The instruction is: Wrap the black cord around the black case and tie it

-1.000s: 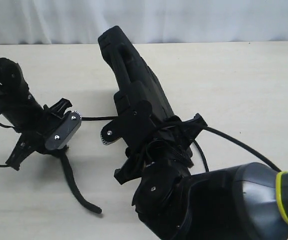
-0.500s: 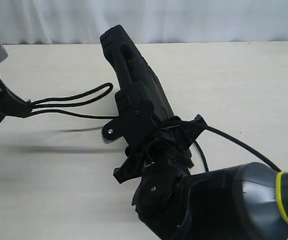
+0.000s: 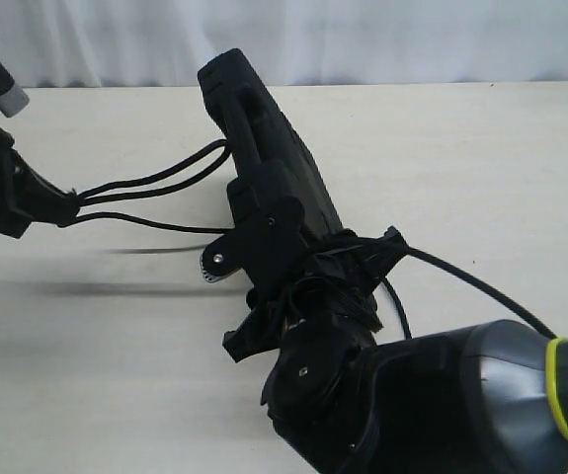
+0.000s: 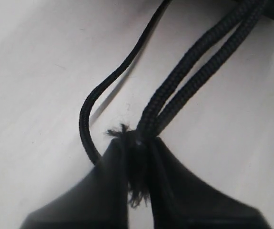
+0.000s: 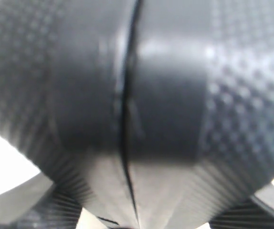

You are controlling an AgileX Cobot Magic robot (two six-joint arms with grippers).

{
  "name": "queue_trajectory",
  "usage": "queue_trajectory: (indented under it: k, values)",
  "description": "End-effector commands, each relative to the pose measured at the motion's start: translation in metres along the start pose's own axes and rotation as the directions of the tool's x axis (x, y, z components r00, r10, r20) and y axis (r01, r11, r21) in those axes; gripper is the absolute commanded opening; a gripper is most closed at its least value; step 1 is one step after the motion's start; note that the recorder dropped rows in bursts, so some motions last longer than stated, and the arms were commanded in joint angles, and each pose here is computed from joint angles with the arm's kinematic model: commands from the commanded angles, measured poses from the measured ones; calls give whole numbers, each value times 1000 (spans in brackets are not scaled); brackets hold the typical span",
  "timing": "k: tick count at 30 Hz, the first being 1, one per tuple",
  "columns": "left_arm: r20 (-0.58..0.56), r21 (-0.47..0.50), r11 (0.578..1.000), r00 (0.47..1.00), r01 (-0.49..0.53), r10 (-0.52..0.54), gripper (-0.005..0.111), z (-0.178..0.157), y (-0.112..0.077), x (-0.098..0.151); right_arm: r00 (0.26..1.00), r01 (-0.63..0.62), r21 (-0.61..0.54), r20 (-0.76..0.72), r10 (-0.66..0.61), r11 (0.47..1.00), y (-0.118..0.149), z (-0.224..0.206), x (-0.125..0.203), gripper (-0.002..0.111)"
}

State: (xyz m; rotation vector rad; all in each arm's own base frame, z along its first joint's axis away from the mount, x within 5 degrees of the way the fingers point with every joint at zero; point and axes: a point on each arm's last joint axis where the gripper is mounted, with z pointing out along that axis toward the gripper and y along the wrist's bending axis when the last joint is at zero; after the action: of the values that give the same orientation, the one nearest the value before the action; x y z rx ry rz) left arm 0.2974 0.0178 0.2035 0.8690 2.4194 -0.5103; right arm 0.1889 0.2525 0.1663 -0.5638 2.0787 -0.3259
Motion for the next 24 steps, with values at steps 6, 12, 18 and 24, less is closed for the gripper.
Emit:
queue_trajectory:
  k: [6,12,18,24]
  values:
    - [19,-4,997,997,73,-73,0,4,-5,-7,999,-33,-42,2,34,999,2,-2,-4,4]
    - [-82,32,999,996,21,-18,0,39,-24,-15,999,-33,-40,3,34,999,2,-2,-4,4]
    - [-76,-56,996,994,75,-79,0,40,-15,-15,999,-33,-40,3,34,999,2,-2,-4,4]
    - [-36,-30,995,995,91,-92,0,42,-20,-26,999,-33,-40,3,34,999,2,-2,-4,4]
